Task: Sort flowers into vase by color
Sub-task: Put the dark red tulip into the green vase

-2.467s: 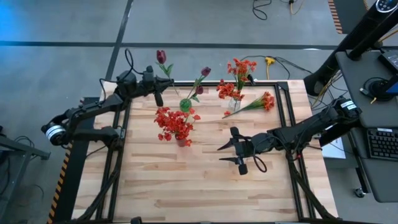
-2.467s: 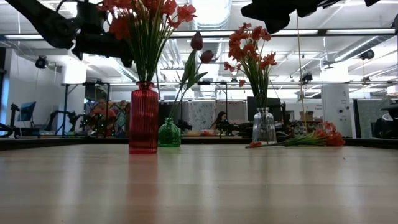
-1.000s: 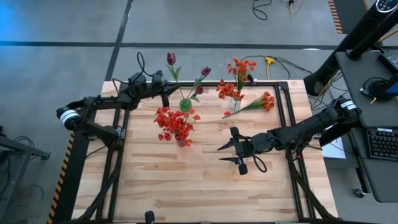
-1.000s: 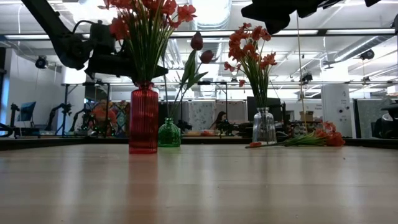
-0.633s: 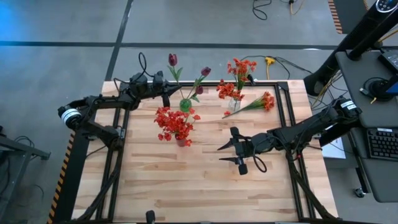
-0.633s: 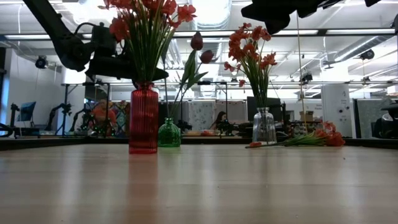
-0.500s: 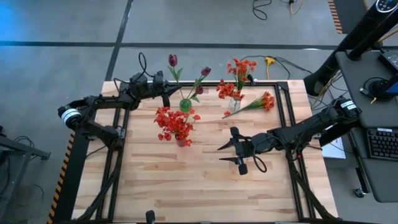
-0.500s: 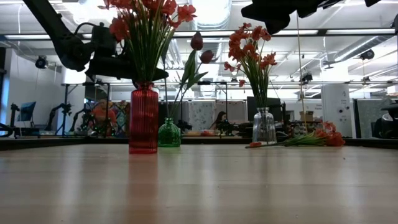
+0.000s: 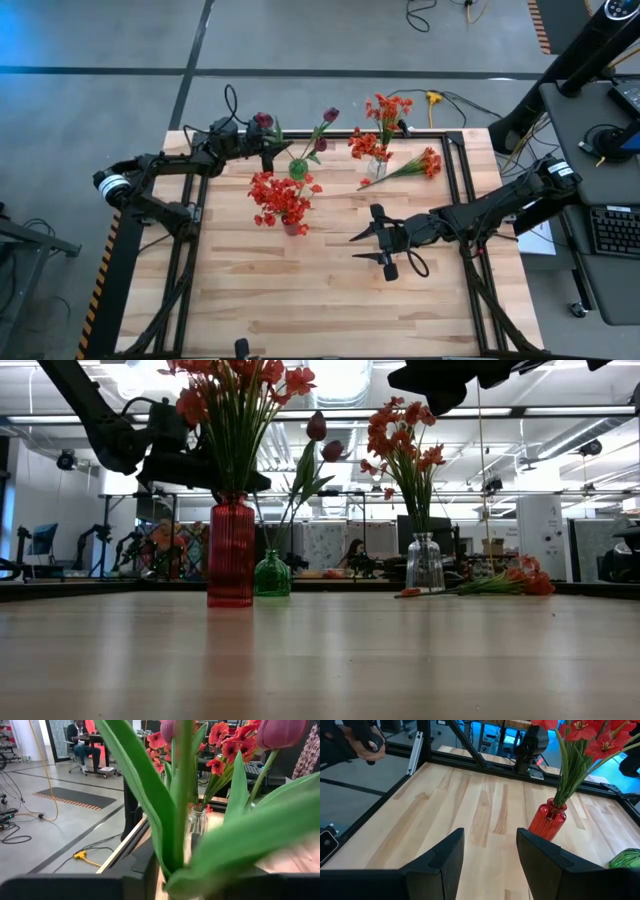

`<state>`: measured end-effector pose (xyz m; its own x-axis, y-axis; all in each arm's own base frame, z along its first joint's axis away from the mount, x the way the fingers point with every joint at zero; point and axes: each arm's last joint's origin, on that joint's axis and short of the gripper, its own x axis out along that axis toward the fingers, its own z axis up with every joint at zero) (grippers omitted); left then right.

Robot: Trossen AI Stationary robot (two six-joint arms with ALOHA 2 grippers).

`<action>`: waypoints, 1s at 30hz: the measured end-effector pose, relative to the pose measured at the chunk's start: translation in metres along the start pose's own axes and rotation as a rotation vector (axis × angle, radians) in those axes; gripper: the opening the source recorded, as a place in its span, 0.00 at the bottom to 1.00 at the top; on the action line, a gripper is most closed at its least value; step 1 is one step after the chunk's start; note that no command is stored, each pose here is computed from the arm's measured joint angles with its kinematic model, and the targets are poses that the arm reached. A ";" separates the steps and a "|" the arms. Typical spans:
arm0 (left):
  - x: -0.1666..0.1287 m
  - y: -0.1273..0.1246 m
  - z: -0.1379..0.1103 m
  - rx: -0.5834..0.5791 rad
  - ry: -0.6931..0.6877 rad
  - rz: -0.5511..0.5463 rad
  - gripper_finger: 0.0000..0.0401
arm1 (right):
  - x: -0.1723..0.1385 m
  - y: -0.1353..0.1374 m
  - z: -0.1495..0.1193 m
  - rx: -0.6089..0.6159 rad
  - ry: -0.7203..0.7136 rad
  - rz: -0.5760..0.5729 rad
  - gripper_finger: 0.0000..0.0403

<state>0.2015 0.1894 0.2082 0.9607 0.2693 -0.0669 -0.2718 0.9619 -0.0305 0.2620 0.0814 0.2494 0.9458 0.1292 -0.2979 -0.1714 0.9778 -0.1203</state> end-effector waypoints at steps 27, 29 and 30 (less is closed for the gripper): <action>-0.040 -0.018 0.005 -0.044 0.322 0.125 0.68 | 0.001 -0.008 -0.005 0.064 0.036 -0.034 0.45; -0.043 -0.020 0.005 -0.056 0.347 0.125 0.68 | 0.001 -0.009 -0.005 0.067 0.037 -0.040 0.44; -0.044 -0.021 0.005 -0.060 0.354 0.125 0.68 | 0.001 -0.010 -0.005 0.068 0.039 -0.042 0.44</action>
<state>0.1648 0.1573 0.2169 0.8439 0.3413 -0.4139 -0.3985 0.9154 -0.0576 0.2635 0.0712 0.2455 0.9403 0.0824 -0.3303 -0.1113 0.9914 -0.0695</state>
